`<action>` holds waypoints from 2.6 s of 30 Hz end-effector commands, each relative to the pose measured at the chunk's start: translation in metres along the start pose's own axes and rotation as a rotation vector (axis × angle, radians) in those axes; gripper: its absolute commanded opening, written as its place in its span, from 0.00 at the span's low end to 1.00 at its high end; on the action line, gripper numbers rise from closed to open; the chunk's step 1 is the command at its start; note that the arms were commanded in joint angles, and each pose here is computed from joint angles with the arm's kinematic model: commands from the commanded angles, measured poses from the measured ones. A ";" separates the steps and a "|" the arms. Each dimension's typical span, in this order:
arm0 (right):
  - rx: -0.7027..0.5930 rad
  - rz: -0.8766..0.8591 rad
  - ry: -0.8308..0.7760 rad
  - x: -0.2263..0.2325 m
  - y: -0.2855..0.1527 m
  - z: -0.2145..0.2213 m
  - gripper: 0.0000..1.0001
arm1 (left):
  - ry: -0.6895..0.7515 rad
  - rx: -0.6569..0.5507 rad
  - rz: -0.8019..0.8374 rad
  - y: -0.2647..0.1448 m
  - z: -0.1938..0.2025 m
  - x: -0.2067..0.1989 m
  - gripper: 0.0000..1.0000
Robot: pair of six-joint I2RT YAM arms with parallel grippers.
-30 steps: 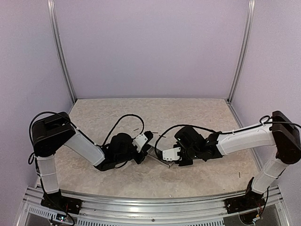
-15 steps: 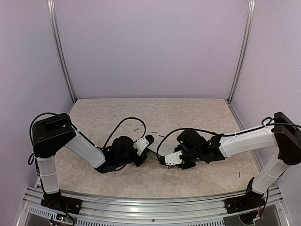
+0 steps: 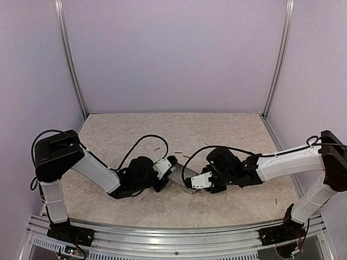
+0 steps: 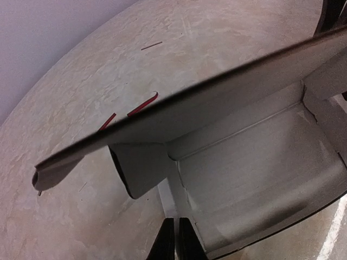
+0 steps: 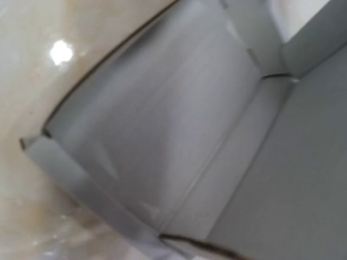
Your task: Fold the paper box
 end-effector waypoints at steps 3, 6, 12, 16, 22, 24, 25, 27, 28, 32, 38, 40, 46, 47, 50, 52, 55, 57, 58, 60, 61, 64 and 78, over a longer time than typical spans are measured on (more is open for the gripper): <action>-0.008 0.016 0.003 -0.004 -0.007 -0.003 0.42 | 0.040 0.139 0.008 -0.003 0.027 -0.003 0.06; -0.005 0.017 -0.003 -0.004 -0.005 -0.004 0.42 | 0.037 0.135 0.010 -0.003 0.025 -0.004 0.06; -0.001 0.025 -0.025 -0.004 -0.001 -0.006 0.41 | 0.039 0.137 0.011 -0.003 0.026 -0.004 0.06; 0.044 0.052 -0.103 0.009 0.005 -0.007 0.41 | 0.036 0.137 0.010 -0.003 0.026 -0.004 0.06; 0.134 0.110 -0.257 0.038 0.018 -0.008 0.40 | 0.030 0.143 0.010 -0.002 0.029 -0.004 0.05; 0.160 0.118 -0.294 0.045 0.021 -0.006 0.40 | 0.031 0.144 0.008 -0.003 0.029 -0.004 0.05; 0.171 0.117 -0.305 0.048 0.023 -0.005 0.40 | 0.032 0.144 0.006 -0.003 0.028 -0.004 0.05; 0.185 0.118 -0.317 0.051 0.024 -0.003 0.40 | 0.034 0.143 0.000 -0.004 0.028 -0.003 0.05; 0.189 0.121 -0.318 0.052 0.025 -0.003 0.40 | 0.035 0.143 -0.001 -0.005 0.028 -0.003 0.05; 0.188 0.136 -0.311 0.050 0.023 -0.004 0.40 | 0.036 0.140 -0.005 -0.005 0.026 -0.002 0.05; 0.192 0.146 -0.307 0.049 0.016 -0.001 0.40 | 0.038 0.133 -0.009 -0.006 0.024 -0.002 0.05; 0.195 0.155 -0.302 0.047 0.011 0.001 0.41 | 0.038 0.127 -0.012 -0.006 0.022 -0.001 0.05; 0.180 0.176 -0.238 0.035 -0.008 0.005 0.45 | 0.041 0.108 -0.013 -0.007 0.015 -0.001 0.05; 0.173 0.172 -0.227 0.034 -0.011 0.006 0.45 | 0.041 0.101 -0.012 -0.008 0.012 -0.001 0.05; 0.156 0.136 -0.187 0.035 -0.018 0.014 0.46 | 0.038 0.092 -0.001 -0.011 0.002 -0.001 0.11; 0.147 0.107 -0.159 0.034 -0.023 0.021 0.46 | 0.031 0.091 0.003 -0.015 -0.004 0.000 0.15; 0.140 0.072 -0.115 0.030 -0.030 0.031 0.47 | 0.024 0.094 0.023 -0.024 -0.017 0.001 0.23; 0.133 0.044 -0.078 0.025 -0.035 0.036 0.46 | 0.020 0.102 0.031 -0.030 -0.024 0.003 0.27; 0.124 0.037 -0.055 0.020 -0.038 0.038 0.46 | 0.015 0.116 0.036 -0.033 -0.025 0.005 0.29; 0.085 0.026 -0.004 0.006 -0.045 0.036 0.46 | -0.014 0.131 0.061 -0.036 -0.031 0.011 0.34; 0.061 0.013 0.024 0.001 -0.048 0.034 0.46 | -0.034 0.130 0.069 -0.038 -0.036 0.015 0.37; -0.010 -0.018 0.068 -0.015 -0.056 0.028 0.46 | -0.096 0.139 0.086 -0.037 -0.048 0.031 0.42; -0.148 -0.097 0.135 -0.048 -0.042 0.011 0.46 | -0.115 0.154 0.237 0.000 -0.073 0.049 0.40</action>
Point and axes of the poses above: each gripper's point midway between its finger pads, its own y axis out along the fingers, its own x axis along the line the jaws close on, z = x × y, the point moved 10 cm from there along -y, back along the fingers, and after that the axes turned 10 degrees about -y, right-handed, at the moved point
